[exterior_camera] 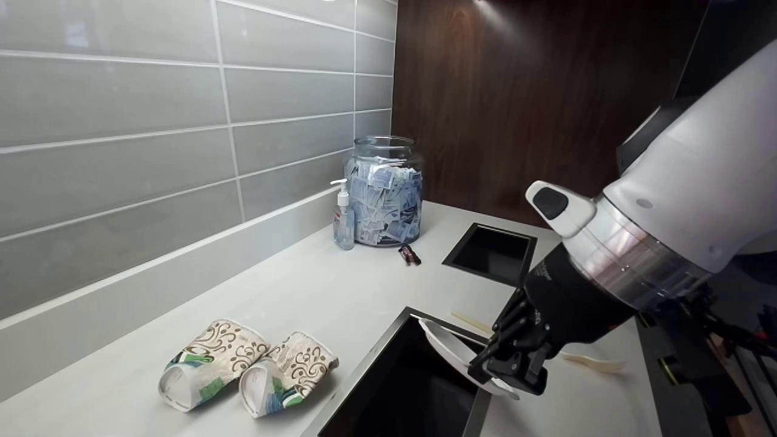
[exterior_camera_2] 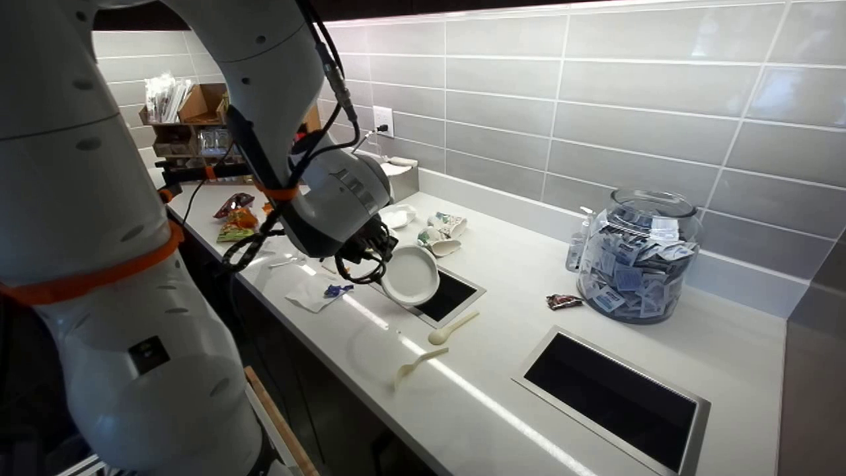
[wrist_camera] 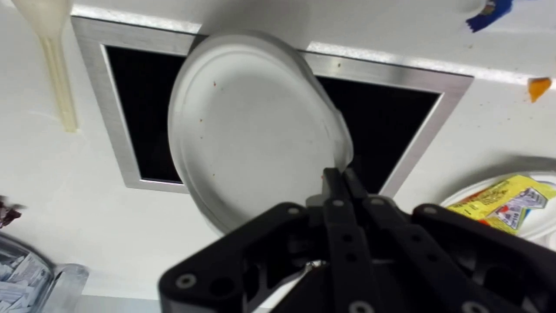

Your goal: Empty the contents on the plate into the bin

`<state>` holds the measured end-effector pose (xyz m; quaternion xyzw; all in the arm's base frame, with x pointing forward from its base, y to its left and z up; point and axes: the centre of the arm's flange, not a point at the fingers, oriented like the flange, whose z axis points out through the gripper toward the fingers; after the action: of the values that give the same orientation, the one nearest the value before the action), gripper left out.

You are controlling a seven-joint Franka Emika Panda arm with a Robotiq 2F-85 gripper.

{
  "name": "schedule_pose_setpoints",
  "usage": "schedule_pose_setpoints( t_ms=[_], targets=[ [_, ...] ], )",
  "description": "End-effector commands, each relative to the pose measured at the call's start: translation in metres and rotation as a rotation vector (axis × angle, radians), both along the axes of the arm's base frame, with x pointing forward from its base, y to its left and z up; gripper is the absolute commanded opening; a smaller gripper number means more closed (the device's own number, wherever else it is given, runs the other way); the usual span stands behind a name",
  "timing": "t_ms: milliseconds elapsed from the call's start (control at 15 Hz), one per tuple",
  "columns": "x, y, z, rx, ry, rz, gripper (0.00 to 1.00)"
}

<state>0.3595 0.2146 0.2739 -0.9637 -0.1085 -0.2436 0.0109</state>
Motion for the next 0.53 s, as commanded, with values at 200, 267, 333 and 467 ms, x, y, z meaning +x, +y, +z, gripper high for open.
schedule_pose_setpoints(
  t_ms=[200,267,333,467],
  targets=[
    [-0.0021,-0.0098,0.0451,-0.214,0.116,-0.094,0.01],
    [-0.0016,-0.0113,0.0445,-0.244,0.145,-0.111,0.01],
    [-0.0019,-0.012,0.0453,-0.268,0.172,-0.125,0.01],
    [-0.0023,-0.013,0.0504,-0.294,0.225,-0.139,0.01]
  ],
)
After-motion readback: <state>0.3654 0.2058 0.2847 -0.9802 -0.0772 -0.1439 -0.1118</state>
